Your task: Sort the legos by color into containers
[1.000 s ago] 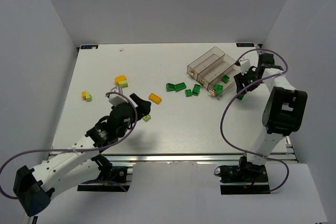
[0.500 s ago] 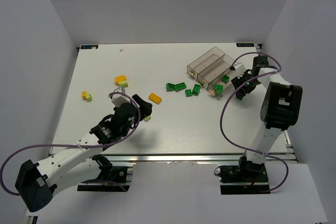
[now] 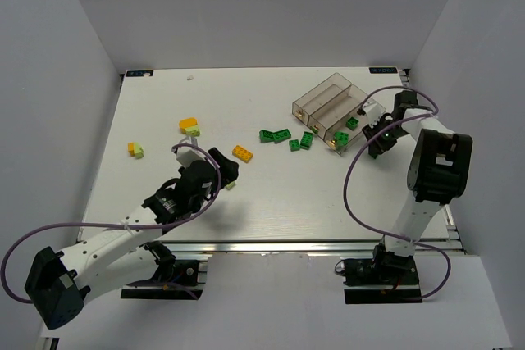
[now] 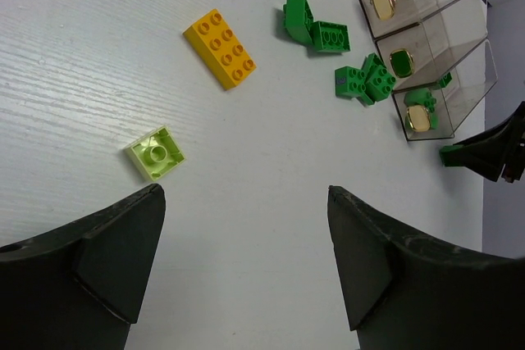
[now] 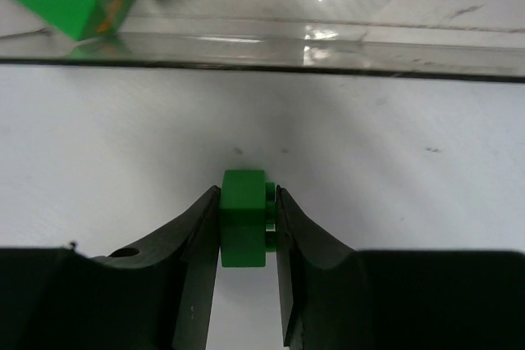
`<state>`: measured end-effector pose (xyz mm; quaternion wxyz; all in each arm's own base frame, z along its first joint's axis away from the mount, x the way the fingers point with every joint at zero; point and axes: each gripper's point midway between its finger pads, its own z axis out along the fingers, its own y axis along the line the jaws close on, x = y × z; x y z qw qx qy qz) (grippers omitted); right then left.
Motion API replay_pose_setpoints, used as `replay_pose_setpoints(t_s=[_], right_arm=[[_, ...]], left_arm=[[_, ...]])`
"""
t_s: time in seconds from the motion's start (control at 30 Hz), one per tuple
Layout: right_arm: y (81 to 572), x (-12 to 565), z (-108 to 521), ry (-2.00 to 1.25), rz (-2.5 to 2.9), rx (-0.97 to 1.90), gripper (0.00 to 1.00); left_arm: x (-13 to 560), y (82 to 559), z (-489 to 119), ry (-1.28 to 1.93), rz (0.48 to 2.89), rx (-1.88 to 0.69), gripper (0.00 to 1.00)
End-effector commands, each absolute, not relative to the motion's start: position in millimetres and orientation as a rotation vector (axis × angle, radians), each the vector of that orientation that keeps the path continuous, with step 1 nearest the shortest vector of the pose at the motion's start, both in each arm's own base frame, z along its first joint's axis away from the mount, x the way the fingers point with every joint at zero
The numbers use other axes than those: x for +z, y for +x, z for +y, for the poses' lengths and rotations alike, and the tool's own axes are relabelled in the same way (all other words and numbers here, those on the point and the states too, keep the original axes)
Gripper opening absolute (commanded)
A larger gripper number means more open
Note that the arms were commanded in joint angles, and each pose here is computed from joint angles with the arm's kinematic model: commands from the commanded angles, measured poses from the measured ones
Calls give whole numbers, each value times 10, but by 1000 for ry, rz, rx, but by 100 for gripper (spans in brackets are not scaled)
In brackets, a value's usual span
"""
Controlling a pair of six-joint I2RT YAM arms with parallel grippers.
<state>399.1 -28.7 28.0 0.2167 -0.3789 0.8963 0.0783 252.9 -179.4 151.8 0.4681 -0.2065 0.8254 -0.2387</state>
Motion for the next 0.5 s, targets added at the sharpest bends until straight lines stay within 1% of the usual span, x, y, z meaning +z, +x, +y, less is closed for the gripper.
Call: replay_pose_setpoints(t_s=[0.0,0.13,0.2,0.27,0.37,0.4,0.43,0.47], right_arm=[[3921,667,-108,-1087,2358,284,10],[3851,955,72,-1067,2299,391,5],[3884,1215,227,-999,2239,477,2],[4051,1485,385,-844,2184,572,0],[4511,1656,493,-659,2148,646,0],[4613,1682,514,-636,2131,625,1],[4689,1667,542,-626,2126,610,4],[4728,1582,569,-636,2139,602,13]], left_arm=[[1650,2574,-1839,-502,1993,-617,90],[1644,2581,-1856,-495,1995,-620,90],[1639,2590,-1877,-484,1999,-620,90],[1629,2599,-1909,-469,2006,-624,90],[1627,2589,-1954,-452,2012,-649,90],[1622,2579,-1960,-450,2012,-655,90],[1626,2580,-1958,-453,2011,-658,90],[1619,2577,-1959,-452,2013,-658,90]])
